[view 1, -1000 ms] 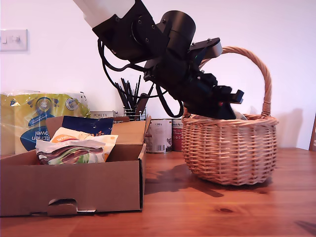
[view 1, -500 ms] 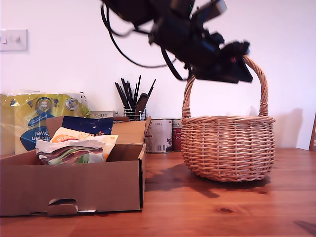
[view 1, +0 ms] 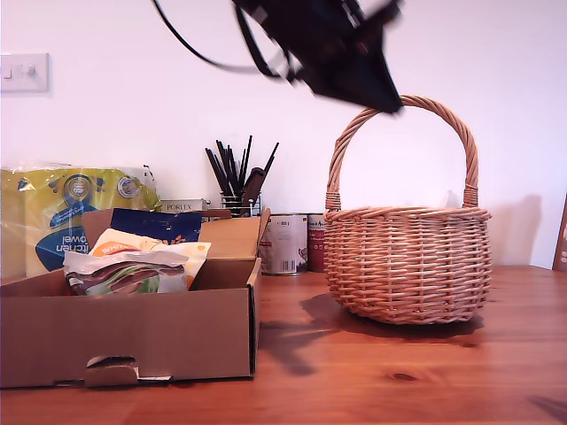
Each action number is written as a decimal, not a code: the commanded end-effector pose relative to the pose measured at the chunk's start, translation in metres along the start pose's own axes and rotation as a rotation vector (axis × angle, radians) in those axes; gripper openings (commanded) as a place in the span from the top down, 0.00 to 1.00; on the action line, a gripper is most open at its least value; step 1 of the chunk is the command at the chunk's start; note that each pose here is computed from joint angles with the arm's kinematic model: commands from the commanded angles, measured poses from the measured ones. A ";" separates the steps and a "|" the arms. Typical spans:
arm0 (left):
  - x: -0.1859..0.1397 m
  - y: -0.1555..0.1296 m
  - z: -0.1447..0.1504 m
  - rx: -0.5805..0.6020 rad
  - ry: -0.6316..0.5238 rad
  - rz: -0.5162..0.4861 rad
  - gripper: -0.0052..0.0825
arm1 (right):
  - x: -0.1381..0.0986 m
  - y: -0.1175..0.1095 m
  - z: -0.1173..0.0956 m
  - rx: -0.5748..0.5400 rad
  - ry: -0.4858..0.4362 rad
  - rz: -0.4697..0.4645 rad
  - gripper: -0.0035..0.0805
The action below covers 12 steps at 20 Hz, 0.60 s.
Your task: Move the bags of Easter eggs from the cardboard box on the left into the woven basket on the right side.
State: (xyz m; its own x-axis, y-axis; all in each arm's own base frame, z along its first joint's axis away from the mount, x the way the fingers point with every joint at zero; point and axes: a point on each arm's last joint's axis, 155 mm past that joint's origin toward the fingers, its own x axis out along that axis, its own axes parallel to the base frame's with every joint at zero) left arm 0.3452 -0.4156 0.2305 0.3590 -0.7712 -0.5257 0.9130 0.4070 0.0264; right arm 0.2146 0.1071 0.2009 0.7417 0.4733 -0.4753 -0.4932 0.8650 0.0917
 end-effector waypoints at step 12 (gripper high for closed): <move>-0.146 0.044 -0.139 -0.179 -0.050 0.194 0.96 | -0.002 0.001 0.006 -0.010 -0.017 0.003 0.97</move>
State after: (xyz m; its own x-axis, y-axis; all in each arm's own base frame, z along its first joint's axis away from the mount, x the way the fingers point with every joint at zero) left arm 0.3126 -0.2139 0.1864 0.5467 -0.6708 -0.5011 0.7616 0.6471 -0.0354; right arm 0.2146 0.1071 0.2009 0.7417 0.4733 -0.4753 -0.4932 0.8650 0.0917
